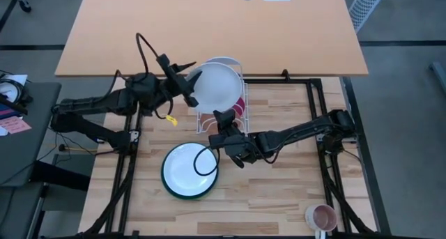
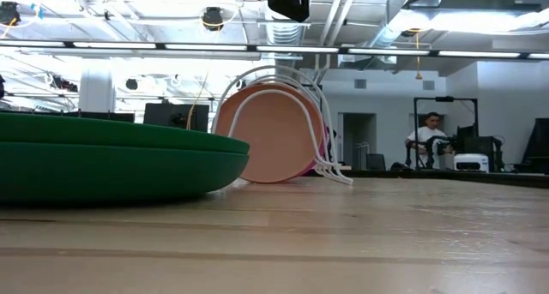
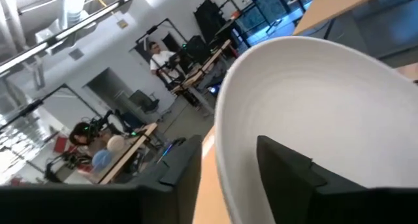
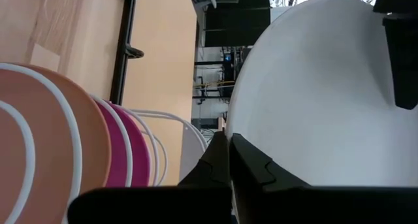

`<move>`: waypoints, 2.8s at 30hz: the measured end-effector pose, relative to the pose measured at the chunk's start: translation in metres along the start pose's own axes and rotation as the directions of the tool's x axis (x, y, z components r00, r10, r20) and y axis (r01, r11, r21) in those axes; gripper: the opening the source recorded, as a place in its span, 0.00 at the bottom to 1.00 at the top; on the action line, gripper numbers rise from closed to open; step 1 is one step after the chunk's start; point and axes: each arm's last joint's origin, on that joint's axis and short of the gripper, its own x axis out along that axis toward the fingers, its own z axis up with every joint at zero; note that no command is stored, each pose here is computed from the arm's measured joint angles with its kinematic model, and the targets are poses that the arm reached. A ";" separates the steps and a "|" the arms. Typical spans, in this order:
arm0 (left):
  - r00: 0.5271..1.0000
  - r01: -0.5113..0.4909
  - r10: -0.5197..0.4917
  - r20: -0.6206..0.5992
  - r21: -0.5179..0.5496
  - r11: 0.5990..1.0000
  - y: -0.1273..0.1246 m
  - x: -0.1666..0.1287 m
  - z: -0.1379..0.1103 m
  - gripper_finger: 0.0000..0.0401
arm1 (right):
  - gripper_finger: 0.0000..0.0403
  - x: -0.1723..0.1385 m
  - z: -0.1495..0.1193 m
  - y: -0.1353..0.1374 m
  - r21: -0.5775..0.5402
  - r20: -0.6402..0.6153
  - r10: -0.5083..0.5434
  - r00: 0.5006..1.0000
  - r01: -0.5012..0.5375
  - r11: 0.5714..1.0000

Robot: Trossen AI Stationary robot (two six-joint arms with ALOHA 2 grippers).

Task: Sort dishes
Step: Put the white plate on the dish rack

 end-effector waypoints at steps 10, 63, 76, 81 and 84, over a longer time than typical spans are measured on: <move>1.000 -0.007 0.007 0.005 0.002 1.000 0.001 0.000 0.001 0.04 | 0.00 0.000 0.000 0.001 0.001 0.005 0.003 1.000 -0.003 1.000; 0.906 -0.182 0.200 0.373 -0.084 0.980 0.108 -0.007 0.080 0.00 | 0.23 -0.073 0.006 -0.007 0.160 -0.057 -0.069 0.996 0.077 0.984; 0.973 -0.061 0.085 0.215 -0.116 0.991 0.111 0.024 0.039 0.00 | 0.23 -0.155 -0.029 -0.071 0.532 0.071 -0.085 0.994 0.034 0.846; 0.982 -0.049 0.064 0.178 -0.089 0.995 0.096 0.037 0.024 0.00 | 0.23 -0.163 -0.029 -0.070 0.504 0.090 -0.082 0.993 0.026 0.863; 0.982 -0.066 0.079 0.169 -0.081 0.995 0.089 0.046 0.013 0.00 | 0.23 -0.164 -0.031 -0.069 0.483 0.055 -0.094 0.994 0.056 0.874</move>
